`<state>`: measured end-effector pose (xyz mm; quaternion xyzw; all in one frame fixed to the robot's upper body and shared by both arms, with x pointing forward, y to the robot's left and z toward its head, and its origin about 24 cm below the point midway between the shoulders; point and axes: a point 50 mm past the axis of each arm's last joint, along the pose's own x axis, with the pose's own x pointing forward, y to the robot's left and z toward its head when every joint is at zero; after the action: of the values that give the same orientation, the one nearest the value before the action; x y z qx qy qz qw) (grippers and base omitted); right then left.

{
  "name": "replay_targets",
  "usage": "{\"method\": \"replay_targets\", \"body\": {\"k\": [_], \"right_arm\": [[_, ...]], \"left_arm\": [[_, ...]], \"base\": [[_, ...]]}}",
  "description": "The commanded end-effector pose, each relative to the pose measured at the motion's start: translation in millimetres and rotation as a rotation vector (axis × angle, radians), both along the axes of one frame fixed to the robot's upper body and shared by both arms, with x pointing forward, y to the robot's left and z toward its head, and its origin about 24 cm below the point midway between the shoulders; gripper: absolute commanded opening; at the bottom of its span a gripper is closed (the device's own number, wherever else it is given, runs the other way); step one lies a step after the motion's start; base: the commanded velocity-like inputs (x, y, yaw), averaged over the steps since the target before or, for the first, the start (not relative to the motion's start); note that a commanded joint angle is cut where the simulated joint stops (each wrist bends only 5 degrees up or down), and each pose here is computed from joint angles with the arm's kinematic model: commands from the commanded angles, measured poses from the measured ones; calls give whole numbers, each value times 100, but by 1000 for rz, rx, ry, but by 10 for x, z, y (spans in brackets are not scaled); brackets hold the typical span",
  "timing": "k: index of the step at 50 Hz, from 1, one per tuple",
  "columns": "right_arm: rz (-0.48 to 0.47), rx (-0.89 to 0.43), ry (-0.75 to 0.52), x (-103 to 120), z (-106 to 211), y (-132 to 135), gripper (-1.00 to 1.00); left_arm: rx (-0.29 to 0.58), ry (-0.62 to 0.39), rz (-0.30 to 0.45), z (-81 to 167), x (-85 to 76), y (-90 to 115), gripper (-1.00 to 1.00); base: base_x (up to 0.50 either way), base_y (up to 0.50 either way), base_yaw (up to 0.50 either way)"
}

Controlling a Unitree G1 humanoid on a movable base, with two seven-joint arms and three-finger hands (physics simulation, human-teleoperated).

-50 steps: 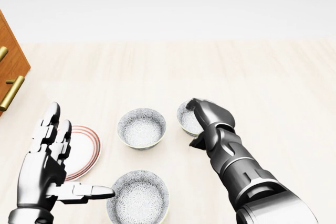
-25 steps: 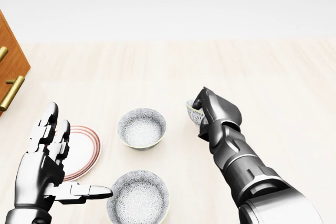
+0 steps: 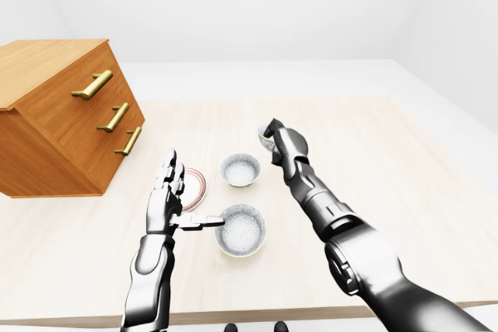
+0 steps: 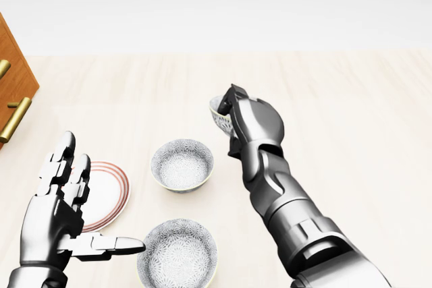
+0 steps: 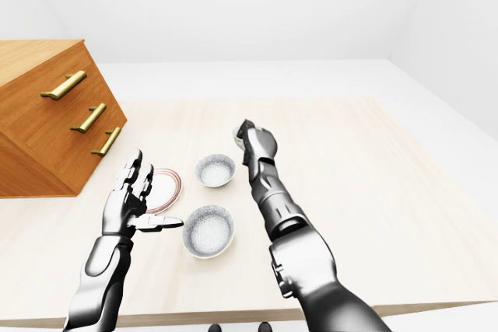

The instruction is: Stack the bowl at the front on the bowl in the middle.

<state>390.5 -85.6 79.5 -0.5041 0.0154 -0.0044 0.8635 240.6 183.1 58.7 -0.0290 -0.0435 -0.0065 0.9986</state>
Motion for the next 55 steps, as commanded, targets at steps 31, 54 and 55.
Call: {"method": "replay_targets", "body": {"k": [31, 54, 55], "right_arm": [[245, -106, -80, -363, -143, 774, -100], [324, -96, -141, -529, -46, 968, -80], [324, -95, -142, -531, -43, 968, -80]], "left_arm": [[-1, 2, -4, -30, -4, 1, 100], [-1, -1, 1, -40, 5, 16, 100], [-1, -2, 1, -40, 5, 16, 100]], "base": [[0, 0, 0], [0, 0, 0], [0, 0, 0]]}}
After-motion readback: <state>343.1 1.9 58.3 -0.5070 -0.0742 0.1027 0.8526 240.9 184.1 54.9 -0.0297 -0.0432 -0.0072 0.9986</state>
